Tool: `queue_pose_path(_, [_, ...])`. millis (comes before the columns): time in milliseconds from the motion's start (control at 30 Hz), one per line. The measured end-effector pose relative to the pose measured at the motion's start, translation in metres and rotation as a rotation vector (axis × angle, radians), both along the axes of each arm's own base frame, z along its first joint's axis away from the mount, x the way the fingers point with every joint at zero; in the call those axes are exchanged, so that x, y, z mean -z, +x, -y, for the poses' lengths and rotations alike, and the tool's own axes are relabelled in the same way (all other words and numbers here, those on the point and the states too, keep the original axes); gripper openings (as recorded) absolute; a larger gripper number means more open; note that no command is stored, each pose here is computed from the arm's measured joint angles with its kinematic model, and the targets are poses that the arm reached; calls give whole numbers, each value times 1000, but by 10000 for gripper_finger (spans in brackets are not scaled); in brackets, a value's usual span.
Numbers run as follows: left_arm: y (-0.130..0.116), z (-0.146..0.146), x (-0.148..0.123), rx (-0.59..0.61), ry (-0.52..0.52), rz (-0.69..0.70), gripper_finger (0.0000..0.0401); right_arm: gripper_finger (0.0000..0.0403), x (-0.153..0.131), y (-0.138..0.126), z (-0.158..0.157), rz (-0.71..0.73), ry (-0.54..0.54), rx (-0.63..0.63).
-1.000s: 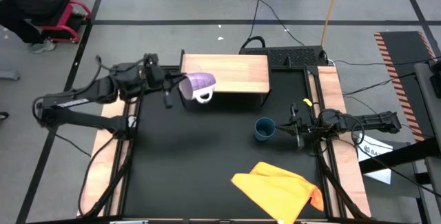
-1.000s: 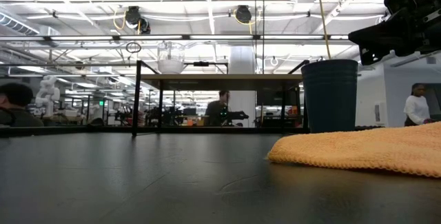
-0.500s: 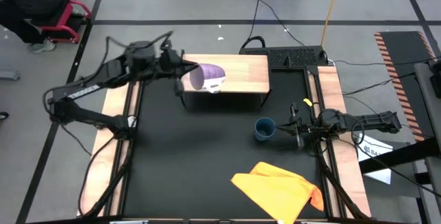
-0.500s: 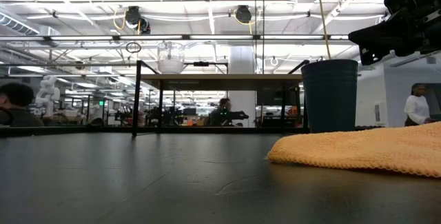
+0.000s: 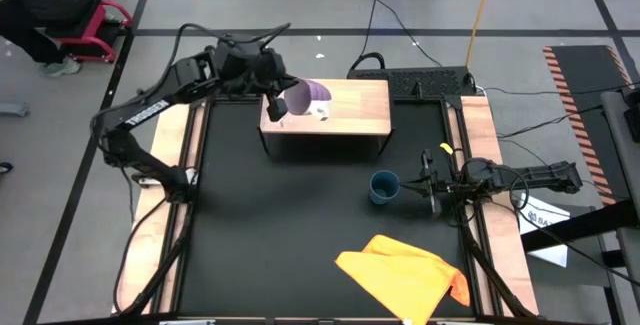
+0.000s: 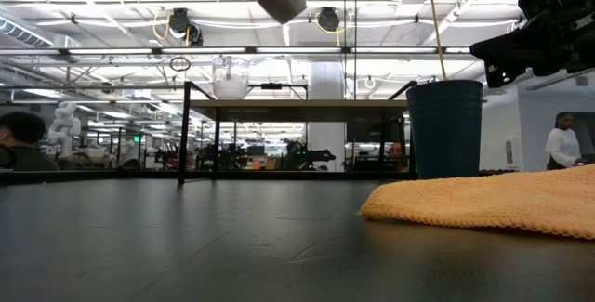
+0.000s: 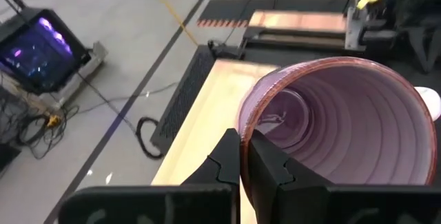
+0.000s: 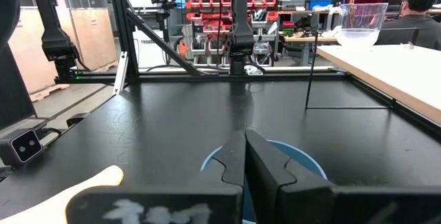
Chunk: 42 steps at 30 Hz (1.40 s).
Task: Stack small to large cups/mugs on shelf
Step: Put the violet patterned mug on the shelf
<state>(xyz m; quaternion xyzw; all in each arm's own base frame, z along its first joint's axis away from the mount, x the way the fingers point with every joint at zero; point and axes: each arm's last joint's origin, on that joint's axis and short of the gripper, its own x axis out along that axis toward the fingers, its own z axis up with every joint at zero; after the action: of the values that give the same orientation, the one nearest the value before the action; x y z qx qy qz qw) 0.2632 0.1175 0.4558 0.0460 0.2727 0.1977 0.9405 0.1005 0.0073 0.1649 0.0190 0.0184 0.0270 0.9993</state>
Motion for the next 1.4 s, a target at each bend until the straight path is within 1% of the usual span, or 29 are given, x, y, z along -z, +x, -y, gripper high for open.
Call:
queue_pose_path(133, [2,-8,2,-17,-15,-63,8,0,0,0,0,-4,-2,-1])
queue_pose_path(233, [3,-15,8,-25,-35,-136,8,0,0,0,0,-5,-3,0])
queue_pose_path(400, [9,-25,14,-37,-44,-156,8,0,0,0,0,-5,-3,0])
queue_pose_path(567, [11,-29,19,-14,-39,-188,8,0,1,0,0,-6,-1,0])
queue_pose_path(800, [15,-33,19,18,-23,-167,8,0,0,0,0,-4,-2,0])
queue_pose_path(900, [14,-36,20,15,-22,-177,8,0,0,0,0,-4,-2,0])
queue_pose_path(1033, [13,-41,18,2,-12,-154,8,0,0,0,0,-3,-3,0])
queue_pose_path(1233, [14,-47,17,28,-27,-109,8,0,0,0,0,-1,-3,0])
queue_pose_path(1400, [22,-52,21,46,-46,-80,8,0,0,0,0,-1,0,1])
